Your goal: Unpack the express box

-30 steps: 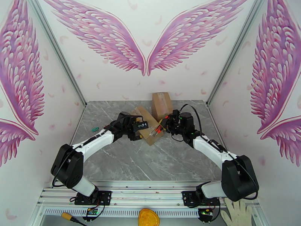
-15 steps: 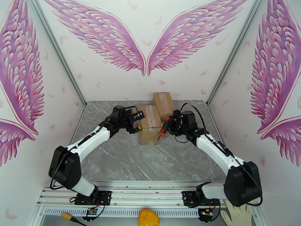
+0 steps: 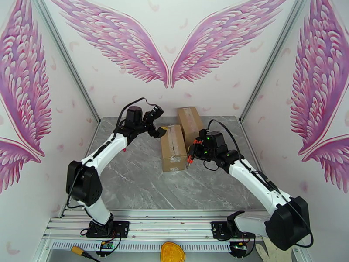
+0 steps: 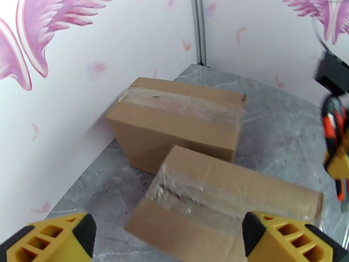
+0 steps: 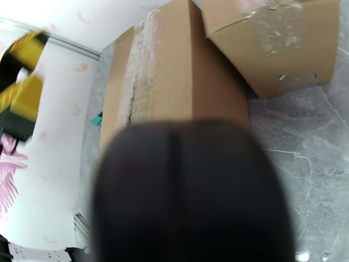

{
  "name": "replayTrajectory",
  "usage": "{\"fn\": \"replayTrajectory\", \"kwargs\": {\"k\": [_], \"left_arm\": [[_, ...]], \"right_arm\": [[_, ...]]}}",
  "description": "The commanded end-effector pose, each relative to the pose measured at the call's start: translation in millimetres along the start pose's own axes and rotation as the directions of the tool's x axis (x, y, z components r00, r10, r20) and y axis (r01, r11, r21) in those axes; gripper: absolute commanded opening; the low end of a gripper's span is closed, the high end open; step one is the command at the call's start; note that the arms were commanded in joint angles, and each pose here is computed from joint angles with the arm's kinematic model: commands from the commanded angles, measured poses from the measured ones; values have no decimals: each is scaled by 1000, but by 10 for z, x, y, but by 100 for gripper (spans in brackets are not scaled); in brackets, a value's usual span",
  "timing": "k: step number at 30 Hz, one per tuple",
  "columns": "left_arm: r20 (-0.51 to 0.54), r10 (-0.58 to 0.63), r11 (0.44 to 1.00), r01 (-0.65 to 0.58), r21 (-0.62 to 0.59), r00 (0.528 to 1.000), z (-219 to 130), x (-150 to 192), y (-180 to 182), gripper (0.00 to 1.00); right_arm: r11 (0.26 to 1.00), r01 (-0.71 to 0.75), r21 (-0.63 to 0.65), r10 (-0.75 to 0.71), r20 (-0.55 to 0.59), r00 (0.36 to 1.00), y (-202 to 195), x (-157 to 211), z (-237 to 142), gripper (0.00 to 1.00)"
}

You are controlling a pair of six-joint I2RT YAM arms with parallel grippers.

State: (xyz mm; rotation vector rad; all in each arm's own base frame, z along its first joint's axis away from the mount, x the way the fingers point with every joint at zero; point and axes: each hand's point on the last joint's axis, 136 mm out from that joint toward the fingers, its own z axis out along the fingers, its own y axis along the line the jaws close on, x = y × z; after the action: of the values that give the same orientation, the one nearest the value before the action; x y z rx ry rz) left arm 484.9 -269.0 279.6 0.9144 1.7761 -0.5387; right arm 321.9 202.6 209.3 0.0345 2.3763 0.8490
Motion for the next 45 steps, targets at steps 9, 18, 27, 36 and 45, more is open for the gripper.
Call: {"fn": "replayTrajectory", "kwargs": {"k": [9,18,27,36,45], "left_arm": [[-142,-467,881,473,16,873,594,373,510,89],[-209,-549,803,580,136,809,575,621,245,84],[-201,-665,726,686,51,719,-164,1015,139,80],[-117,-750,658,718,-228,651,-1167,1425,-66,84],[83,-649,678,624,-388,756,-1673,947,366,96]], "right_arm": [[966,181,182,-192,47,980,31,120,277,0],[918,176,355,-227,105,968,-117,-175,279,0],[899,207,386,-266,105,958,-3,-451,567,0],[892,287,348,-318,32,948,286,-708,1198,0],[859,334,388,-382,50,923,379,-896,1000,1]]}}
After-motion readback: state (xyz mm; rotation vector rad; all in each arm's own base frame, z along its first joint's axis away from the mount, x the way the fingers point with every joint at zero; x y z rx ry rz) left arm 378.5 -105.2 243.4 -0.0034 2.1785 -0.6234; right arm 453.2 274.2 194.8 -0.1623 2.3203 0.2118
